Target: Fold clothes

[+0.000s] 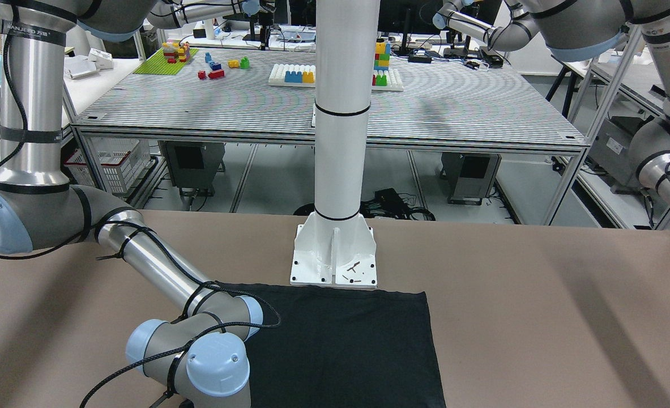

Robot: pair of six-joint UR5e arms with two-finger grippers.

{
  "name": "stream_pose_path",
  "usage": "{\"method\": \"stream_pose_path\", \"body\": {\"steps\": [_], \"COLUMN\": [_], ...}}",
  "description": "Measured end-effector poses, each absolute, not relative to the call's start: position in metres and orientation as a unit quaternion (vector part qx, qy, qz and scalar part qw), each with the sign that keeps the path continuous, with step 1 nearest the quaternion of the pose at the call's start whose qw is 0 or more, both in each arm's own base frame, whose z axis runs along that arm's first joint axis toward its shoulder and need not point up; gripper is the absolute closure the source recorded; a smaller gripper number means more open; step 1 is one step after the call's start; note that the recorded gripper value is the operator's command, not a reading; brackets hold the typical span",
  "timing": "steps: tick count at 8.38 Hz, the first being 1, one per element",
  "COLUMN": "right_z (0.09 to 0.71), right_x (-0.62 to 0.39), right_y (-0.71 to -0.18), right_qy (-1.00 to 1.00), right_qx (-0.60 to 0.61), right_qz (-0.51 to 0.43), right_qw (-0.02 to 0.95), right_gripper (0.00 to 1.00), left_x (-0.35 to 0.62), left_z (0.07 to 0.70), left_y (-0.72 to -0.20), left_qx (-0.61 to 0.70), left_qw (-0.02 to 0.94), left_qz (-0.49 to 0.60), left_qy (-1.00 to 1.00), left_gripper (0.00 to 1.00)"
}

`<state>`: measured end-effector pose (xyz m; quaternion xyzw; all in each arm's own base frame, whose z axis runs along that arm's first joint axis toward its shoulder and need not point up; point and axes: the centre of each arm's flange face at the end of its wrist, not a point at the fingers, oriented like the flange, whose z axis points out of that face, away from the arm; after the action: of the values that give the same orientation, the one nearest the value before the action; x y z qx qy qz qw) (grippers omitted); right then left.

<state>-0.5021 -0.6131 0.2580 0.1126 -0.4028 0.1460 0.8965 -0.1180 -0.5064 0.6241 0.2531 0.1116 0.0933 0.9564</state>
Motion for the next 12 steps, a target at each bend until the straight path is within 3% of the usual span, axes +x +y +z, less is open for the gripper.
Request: {"method": "stream_pose_path", "body": {"steps": [1,6,8,10,12], "right_z": [0.254,0.234,0.223,0.216,0.217], "right_x": [-0.505,-0.536,-0.534,-0.526,-0.522], "right_y": [-0.612,-0.594,-0.584,-0.575,-0.571], "right_qy": [-0.406,-0.415,-0.427,-0.437,-0.439], "right_qx": [0.108,0.094,0.096,0.102,0.106], "right_qz": [0.156,0.212,0.212,0.203,0.197], "right_qw": [0.894,0.879,0.874,0.87,0.87], "right_gripper": [0.07,0.06,0.06,0.06,0.06], "left_x": [-0.118,-0.079,-0.003,0.107,0.201], "left_z": [0.625,0.6,0.559,0.509,0.476], "left_y": [-0.505,-0.523,-0.555,-0.597,-0.643], "left_qx": [0.254,0.258,0.235,0.199,0.161], "left_qw": [0.956,0.934,0.916,0.903,0.898], "left_qz": [0.094,0.097,0.071,0.062,0.062], "left_qy": [0.112,0.227,0.317,0.377,0.405], "left_gripper": [0.06,0.07,0.09,0.21,0.25]}}
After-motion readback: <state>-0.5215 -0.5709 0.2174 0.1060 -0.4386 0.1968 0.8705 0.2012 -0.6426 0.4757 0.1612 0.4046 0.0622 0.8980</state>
